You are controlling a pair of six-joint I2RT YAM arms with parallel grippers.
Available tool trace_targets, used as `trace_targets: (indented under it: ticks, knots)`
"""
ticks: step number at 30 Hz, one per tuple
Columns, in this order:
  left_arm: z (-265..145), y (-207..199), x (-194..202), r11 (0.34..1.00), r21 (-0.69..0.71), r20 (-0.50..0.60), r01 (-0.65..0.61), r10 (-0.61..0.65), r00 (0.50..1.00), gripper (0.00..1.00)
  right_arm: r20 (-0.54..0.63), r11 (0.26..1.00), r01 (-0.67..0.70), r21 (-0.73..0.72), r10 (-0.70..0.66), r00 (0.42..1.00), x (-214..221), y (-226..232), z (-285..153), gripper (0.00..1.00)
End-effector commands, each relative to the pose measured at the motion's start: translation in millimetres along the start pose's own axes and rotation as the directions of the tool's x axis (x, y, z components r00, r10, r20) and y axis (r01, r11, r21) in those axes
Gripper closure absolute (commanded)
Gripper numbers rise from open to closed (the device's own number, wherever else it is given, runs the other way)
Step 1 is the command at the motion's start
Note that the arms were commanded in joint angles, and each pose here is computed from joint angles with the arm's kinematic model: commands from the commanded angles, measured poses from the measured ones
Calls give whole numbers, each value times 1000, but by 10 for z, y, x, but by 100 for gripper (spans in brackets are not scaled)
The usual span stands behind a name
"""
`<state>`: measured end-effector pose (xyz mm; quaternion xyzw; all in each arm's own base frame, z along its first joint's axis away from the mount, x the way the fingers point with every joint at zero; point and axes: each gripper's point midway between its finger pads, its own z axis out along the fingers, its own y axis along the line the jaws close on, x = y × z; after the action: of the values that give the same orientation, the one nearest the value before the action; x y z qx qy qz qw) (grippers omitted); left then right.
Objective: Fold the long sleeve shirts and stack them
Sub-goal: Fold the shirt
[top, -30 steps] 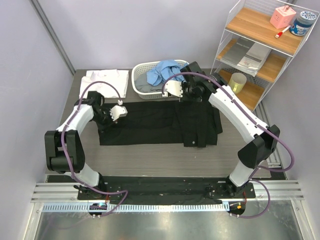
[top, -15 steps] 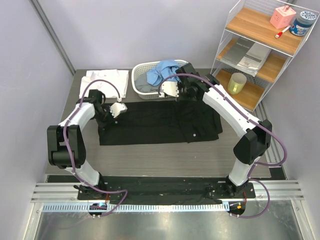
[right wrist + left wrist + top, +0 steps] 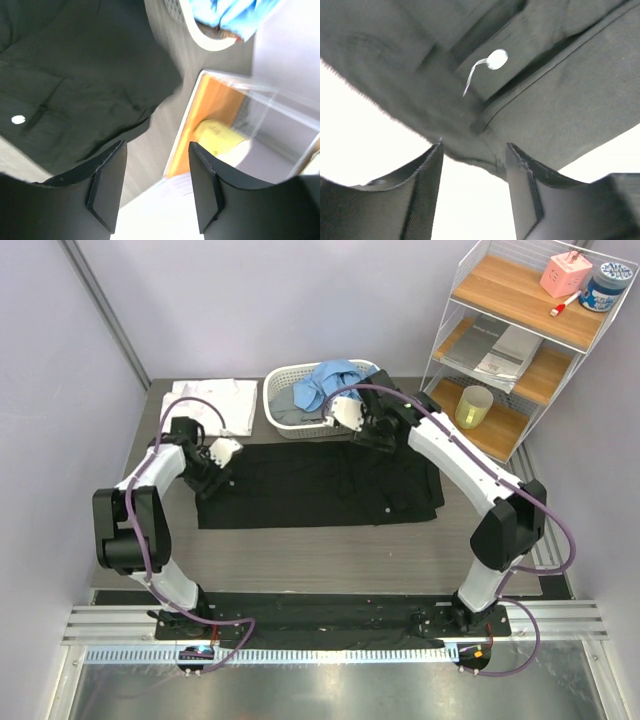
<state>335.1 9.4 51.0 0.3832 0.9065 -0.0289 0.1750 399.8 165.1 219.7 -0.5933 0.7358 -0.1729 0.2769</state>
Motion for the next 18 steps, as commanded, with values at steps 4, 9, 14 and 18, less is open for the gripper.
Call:
trace_targets:
  ticks: [4, 9, 14, 18]
  knots:
    - [-474, -165, -131, 992, -21, 143, 124, -120, 983, 41, -10, 930, -340, -139, 342, 940, 716, 318, -355, 39]
    - [-364, -409, -100, 991, 72, 124, 109, -118, 985, 41, -101, 808, -496, -319, 491, 865, 970, 838, -141, 45]
    - [-78, -384, -21, 984, 92, 39, 154, -158, 987, 45, -179, 735, -590, -334, 565, 806, 1072, 1044, 331, 57]
    - [127, -325, 97, 984, 85, -48, 158, -155, 987, 46, -245, 692, -643, -329, 595, 766, 1186, 1141, 683, 59]
